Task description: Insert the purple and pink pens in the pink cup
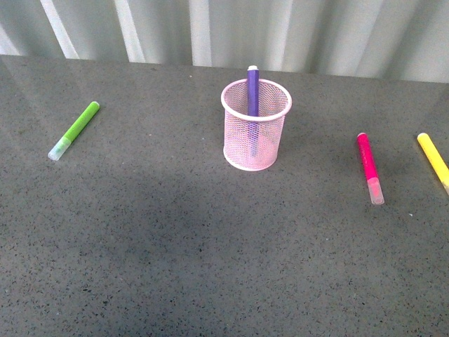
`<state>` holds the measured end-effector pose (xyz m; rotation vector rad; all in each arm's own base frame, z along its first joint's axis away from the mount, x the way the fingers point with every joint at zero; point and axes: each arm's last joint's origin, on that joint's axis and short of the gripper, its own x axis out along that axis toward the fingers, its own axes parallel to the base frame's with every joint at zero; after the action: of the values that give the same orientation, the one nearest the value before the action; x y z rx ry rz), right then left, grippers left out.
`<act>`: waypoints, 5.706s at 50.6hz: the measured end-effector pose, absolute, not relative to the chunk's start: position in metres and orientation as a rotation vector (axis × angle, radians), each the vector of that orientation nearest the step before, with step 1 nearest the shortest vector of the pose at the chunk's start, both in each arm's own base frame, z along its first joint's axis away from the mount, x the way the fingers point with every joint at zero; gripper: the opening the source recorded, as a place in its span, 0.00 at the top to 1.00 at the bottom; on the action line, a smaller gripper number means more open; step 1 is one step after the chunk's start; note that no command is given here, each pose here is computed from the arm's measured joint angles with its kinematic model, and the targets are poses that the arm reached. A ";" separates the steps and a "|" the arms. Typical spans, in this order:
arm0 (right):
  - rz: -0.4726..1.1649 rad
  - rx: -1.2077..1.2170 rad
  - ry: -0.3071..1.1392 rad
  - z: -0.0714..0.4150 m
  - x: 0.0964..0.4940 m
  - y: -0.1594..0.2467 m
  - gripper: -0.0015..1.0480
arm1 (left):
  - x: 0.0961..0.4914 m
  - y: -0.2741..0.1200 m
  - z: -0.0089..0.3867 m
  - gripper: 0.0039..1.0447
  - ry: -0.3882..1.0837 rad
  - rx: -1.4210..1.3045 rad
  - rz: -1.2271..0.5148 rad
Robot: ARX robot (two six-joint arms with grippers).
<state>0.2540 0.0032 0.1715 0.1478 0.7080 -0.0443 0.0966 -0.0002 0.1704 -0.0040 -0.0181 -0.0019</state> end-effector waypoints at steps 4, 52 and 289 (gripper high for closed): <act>-0.062 0.133 0.754 0.160 0.291 0.010 0.07 | 0.097 0.000 0.170 0.06 -0.018 -0.004 -0.002; -0.104 0.146 0.938 0.075 0.400 0.053 0.07 | 0.097 0.000 0.170 0.06 -0.018 -0.004 -0.002; -0.001 -0.004 0.012 0.175 0.154 0.001 0.97 | 0.097 0.000 0.170 0.06 -0.019 -0.004 -0.002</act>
<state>0.1539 0.0006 0.1751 -0.0045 0.0124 -0.0015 0.0965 -0.0002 0.1705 -0.0040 -0.0193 -0.0019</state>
